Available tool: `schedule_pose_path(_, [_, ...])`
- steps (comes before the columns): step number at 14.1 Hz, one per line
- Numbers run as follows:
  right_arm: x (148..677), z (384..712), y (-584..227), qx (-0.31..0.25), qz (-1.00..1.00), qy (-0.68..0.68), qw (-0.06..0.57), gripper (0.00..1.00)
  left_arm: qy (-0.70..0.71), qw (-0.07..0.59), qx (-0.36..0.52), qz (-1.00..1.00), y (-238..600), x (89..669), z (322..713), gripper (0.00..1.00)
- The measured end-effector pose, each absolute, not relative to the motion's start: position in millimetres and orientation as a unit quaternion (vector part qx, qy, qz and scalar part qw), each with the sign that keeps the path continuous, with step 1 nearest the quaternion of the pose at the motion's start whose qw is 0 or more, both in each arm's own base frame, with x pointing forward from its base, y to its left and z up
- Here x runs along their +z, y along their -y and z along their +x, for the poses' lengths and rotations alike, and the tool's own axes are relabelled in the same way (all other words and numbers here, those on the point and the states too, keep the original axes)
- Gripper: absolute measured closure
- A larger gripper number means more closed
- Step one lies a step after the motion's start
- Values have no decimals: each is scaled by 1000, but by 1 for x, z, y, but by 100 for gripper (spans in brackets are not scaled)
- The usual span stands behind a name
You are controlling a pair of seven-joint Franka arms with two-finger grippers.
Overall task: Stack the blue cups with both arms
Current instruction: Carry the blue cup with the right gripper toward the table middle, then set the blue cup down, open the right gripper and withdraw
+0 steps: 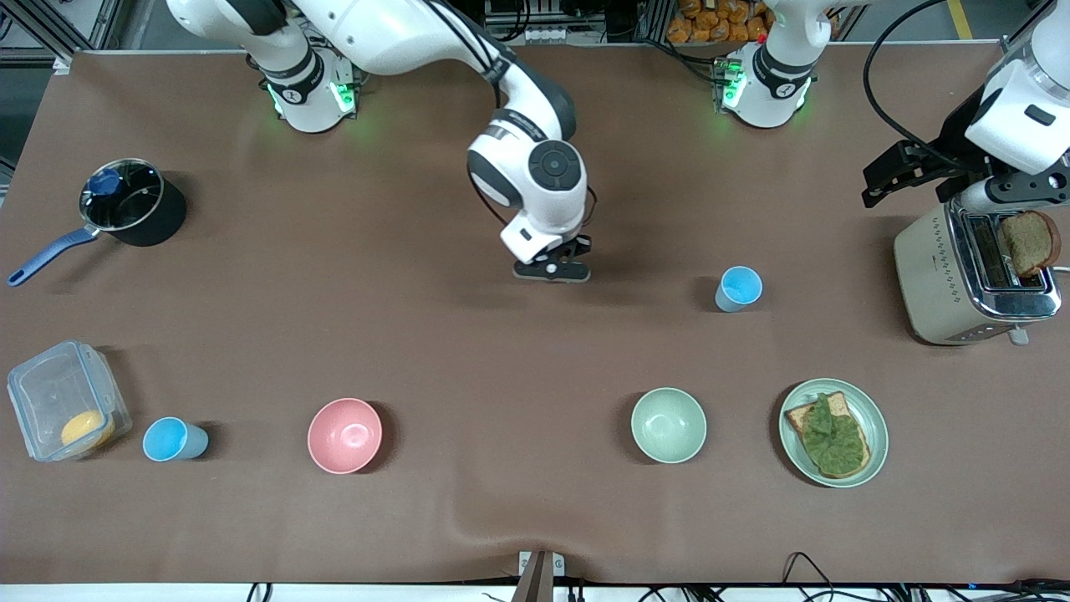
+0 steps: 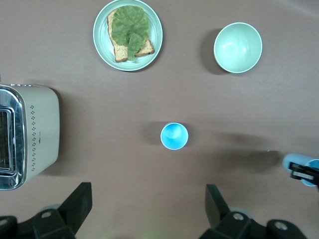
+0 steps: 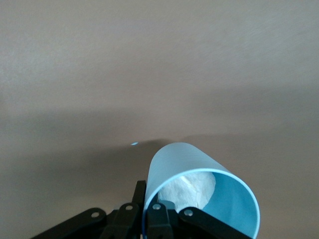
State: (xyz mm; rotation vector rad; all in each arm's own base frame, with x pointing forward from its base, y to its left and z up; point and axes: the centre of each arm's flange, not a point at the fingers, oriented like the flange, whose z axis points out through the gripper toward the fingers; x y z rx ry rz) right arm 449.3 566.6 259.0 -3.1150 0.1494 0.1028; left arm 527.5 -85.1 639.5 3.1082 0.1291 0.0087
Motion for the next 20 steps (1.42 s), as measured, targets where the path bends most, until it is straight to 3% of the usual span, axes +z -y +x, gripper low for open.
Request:
schedule_pose_path(3, [240, 449, -566, 27, -999, -43, -4, 94, -42, 15, 3, 999, 85, 639, 527, 0])
schedule_pose_path(8, [247, 458, -566, 11, -999, -41, -4, 43, -41, 15, 3, 999, 85, 639, 527, 0])
schedule_pose_path(12, [327, 488, -536, 3, -997, -70, -21, 1, -32, 16, 7, 999, 95, 644, 526, 0])
schedule_pose_path(15, [408, 541, -456, -18, -996, -84, -11, 0, -27, 16, 9, 999, 101, 646, 525, 0])
schedule_pose_path(20, [477, 602, -308, -22, -997, -75, -19, 0, -11, 16, 6, 1000, 119, 643, 523, 0])
